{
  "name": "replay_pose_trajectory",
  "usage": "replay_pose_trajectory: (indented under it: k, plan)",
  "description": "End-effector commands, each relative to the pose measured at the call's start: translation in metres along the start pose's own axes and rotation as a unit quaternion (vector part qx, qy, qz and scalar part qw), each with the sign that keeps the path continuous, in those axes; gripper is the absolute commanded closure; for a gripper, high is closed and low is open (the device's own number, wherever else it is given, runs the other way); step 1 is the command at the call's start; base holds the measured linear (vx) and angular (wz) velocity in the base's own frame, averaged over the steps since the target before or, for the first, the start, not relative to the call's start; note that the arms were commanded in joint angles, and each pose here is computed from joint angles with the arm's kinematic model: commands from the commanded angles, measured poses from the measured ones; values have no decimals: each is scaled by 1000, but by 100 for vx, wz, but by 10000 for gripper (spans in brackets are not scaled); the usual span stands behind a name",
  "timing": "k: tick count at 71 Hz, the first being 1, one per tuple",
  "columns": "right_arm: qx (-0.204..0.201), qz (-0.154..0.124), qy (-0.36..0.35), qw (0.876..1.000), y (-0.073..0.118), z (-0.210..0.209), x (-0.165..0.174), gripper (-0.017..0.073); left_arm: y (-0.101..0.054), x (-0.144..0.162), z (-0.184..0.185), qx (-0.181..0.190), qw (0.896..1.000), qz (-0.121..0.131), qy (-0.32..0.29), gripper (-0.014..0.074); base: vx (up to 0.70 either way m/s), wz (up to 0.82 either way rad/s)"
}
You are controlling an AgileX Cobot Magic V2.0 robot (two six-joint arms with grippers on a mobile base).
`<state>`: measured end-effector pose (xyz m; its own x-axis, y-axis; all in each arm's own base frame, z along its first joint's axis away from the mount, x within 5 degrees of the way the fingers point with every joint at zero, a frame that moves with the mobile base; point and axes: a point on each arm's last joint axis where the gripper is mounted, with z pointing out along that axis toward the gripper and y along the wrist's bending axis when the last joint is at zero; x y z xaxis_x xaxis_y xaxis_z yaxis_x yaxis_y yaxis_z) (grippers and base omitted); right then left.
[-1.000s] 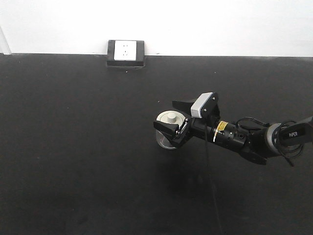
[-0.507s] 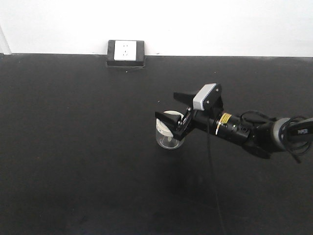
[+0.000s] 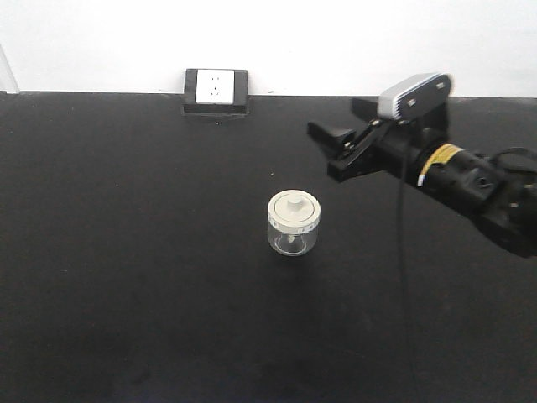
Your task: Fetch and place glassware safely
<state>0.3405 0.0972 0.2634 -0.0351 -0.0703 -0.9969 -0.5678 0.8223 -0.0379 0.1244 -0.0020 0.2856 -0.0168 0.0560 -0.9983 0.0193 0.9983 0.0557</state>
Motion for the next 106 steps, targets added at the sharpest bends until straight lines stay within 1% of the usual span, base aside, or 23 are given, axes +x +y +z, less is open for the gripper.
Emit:
replay_pose_trajectory:
  k: [1, 7, 11, 16, 23, 27, 29, 32, 45, 55, 62, 89, 106]
  plan:
    - [57, 23, -38, 997, -3, -26, -35, 83, 0, -15, 1, 2, 999, -8, -46, 601, 0, 0]
    - [89, 19, -23, 996, -1, -45, -44, 134, 0, -15, 1, 2, 999, -8, -46, 601, 0, 0]
    - [109, 27, -7, 994, 0, -56, -46, 171, 0, -15, 1, 2, 999, -8, -46, 601, 0, 0]
    - [134, 39, 4, 990, 2, -72, -53, 237, 0, -15, 1, 2, 999, -8, -46, 601, 0, 0]
    - [167, 60, 22, 984, 5, -93, -58, 372, 0, -15, 1, 2, 999, -8, -46, 601, 0, 0]
    - [178, 61, 31, 982, 7, -103, -61, 456, 0, -15, 1, 2, 999, -8, -46, 601, 0, 0]
    - [183, 58, 34, 981, 8, -109, -63, 517, 0, -15, 1, 2, 999, -8, -46, 601, 0, 0]
    - [191, 54, 42, 979, 9, -115, -65, 575, 0, -15, 1, 2, 999, -8, -46, 601, 0, 0]
    - [212, 44, 49, 975, 19, -146, -70, 567, 0, -15, 1, 2, 999, -8, -46, 601, 0, 0]
    - [223, 30, 62, 972, 28, -169, -61, 565, 0, -15, 1, 2, 999, -8, -46, 601, 0, 0]
    - [224, 23, 61, 972, 35, -183, -51, 564, 0, -15, 1, 2, 999, -8, -46, 601, 0, 0]
    - [227, 11, 4, 974, 65, -242, -18, 563, 0, -15, 1, 2, 999, -8, -46, 601, 0, 0]
    - [229, 5, -25, 973, 75, -261, 1, 563, 0, -15, 1, 2, 999, -8, -46, 601, 0, 0]
